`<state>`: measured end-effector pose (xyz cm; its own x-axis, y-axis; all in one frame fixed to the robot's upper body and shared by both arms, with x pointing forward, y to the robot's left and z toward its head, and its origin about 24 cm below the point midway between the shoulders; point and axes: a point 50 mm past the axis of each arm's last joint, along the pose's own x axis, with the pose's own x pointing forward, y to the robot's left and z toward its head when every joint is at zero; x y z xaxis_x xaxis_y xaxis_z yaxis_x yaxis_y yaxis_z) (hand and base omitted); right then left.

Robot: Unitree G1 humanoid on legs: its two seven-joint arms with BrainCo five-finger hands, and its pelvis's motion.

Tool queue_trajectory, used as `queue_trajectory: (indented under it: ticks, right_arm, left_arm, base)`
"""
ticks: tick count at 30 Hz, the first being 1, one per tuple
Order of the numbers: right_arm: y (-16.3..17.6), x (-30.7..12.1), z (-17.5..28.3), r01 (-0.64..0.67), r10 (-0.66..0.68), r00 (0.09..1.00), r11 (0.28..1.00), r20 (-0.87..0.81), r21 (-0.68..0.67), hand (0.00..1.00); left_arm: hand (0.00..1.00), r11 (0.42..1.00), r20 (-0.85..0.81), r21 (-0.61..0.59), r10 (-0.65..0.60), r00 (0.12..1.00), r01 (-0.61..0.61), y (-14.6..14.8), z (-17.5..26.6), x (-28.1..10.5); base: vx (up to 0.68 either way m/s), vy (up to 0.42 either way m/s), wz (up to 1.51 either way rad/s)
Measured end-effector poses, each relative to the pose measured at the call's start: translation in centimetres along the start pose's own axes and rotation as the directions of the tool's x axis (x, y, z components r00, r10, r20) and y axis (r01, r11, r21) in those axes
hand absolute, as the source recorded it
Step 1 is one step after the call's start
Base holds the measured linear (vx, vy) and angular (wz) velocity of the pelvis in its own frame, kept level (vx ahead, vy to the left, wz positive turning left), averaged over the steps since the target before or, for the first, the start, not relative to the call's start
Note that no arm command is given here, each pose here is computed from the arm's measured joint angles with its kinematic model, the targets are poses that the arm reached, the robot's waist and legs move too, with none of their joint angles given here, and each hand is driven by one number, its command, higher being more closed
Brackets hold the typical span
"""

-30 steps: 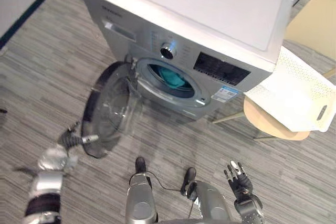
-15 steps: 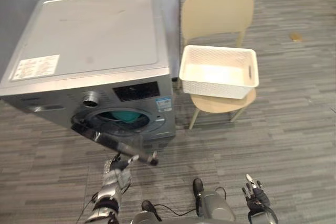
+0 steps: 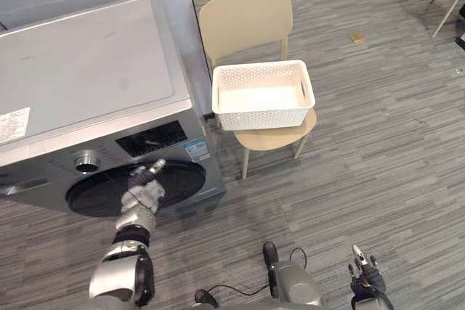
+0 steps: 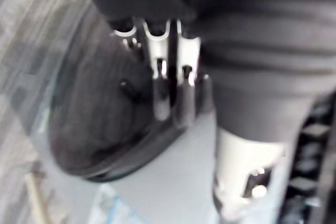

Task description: Pick up the laundry basket with both hands and put the clothes into the washing machine.

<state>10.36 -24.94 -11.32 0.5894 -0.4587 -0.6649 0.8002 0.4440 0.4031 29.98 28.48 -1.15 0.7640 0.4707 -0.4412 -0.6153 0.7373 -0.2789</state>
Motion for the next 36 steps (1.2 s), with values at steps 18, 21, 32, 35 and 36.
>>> queue_trajectory:
  ticks: [18,21,32,35,36]
  right_arm:
    - [0.4,0.8,-2.4,0.037,-0.036,0.994,0.999,-0.105,0.008,0.0]
    - [0.2,0.8,-3.1,0.061,-0.06,0.989,0.998,-0.133,0.004,0.0]
    - [-2.0,0.2,-6.5,0.113,-0.189,0.931,0.963,-0.313,-0.245,0.0]
    - [-2.1,0.2,-6.7,0.089,-0.199,0.922,0.944,-0.331,-0.319,0.0]
    - [-2.2,0.2,-6.8,0.079,-0.2,0.919,0.937,-0.339,-0.339,0.0]
  left_arm:
    - [0.0,0.972,-0.536,0.206,0.208,0.818,-0.112,11.9,-21.2,-14.5]
    - [0.0,0.962,-0.591,0.233,0.257,0.765,-0.143,13.0,-22.7,-16.5]
    - [0.0,0.946,-0.616,0.292,0.296,0.73,-0.137,14.4,-22.9,-17.1]
    - [0.0,0.951,-0.598,0.244,0.301,0.742,-0.19,14.6,-22.5,-17.0]
    - [0.0,0.954,-0.588,0.213,0.298,0.752,-0.211,14.4,-22.3,-16.7]
  base:
    - [-0.02,0.062,0.32]
    - [0.03,0.015,0.3]
    - [0.0,-0.032,0.33]
    - [-0.1,-0.086,0.32]
    - [-0.09,-0.072,0.65]
